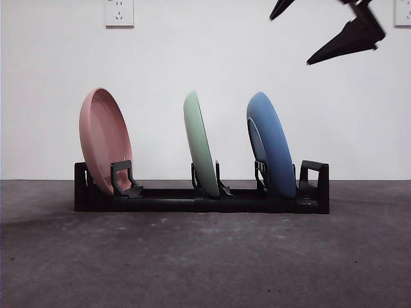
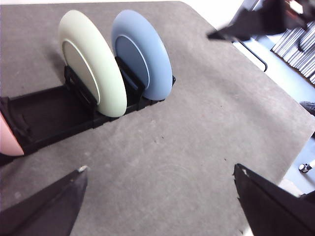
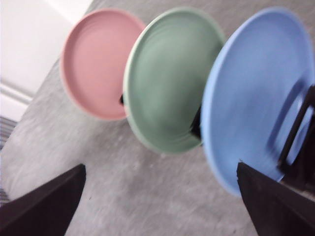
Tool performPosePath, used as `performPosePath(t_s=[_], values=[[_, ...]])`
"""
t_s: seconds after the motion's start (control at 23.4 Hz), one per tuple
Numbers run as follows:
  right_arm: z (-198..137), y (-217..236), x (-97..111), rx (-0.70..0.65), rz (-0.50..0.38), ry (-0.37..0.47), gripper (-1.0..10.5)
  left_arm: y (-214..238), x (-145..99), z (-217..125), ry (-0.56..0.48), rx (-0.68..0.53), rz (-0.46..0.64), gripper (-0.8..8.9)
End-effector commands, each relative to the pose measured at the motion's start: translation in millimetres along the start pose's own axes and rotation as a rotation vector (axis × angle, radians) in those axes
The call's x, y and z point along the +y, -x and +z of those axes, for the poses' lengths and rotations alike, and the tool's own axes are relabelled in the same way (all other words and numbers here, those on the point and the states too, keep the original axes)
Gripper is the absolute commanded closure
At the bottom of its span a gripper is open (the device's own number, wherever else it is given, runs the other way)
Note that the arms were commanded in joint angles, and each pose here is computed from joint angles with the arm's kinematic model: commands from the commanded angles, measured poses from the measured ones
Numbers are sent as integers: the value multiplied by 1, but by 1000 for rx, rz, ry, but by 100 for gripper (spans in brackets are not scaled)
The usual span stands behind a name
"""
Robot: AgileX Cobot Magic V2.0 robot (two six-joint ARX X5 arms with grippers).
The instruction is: Place the plate
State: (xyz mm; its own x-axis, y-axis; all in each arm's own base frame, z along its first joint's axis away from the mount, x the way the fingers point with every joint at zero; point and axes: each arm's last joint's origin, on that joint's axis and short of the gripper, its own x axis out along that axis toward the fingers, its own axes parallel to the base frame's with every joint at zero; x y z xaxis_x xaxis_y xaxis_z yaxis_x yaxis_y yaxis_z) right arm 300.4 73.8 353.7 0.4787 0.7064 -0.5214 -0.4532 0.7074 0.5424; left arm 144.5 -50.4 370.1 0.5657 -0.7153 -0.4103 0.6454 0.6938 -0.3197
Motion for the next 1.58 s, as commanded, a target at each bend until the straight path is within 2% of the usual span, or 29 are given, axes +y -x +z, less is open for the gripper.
performPosePath(t_s=[0.04, 0.21, 0.39, 0.51, 0.6, 0.77, 0.98, 1.11, 1.24, 1.41, 1.58], values=[[22, -14, -5, -7, -12, 10, 454, 3, -3, 4, -13, -14, -9, 345], [47, -41, -21, -3, -36, 3, 455, 4, -4, 4, -14, -15, -9, 345], [54, -73, -37, 40, -40, -17, 467, 4, -4, 4, -14, -15, -9, 345], [49, -90, -46, 83, -39, -35, 539, 4, -4, 4, -15, -15, -9, 345], [47, -97, -49, 101, -6, -37, 600, 4, -4, 4, -17, -15, -9, 345], [47, -100, -48, 101, 9, -30, 793, 4, -4, 4, -17, -15, -9, 345], [47, -100, -49, 104, 8, -49, 924, 4, -4, 4, -17, -15, -9, 345], [47, -99, -48, 101, 10, -66, 935, 4, -4, 4, -17, -15, -9, 345], [51, -94, -44, 94, 57, -91, 935, 4, -4, 4, -18, -15, -10, 345], [59, -77, -30, 64, 114, -97, 935, 4, -5, 4, -19, -13, -14, 345], [63, -53, -11, 22, 135, -65, 935, 3, -6, 3, -17, 2, -24, 345]])
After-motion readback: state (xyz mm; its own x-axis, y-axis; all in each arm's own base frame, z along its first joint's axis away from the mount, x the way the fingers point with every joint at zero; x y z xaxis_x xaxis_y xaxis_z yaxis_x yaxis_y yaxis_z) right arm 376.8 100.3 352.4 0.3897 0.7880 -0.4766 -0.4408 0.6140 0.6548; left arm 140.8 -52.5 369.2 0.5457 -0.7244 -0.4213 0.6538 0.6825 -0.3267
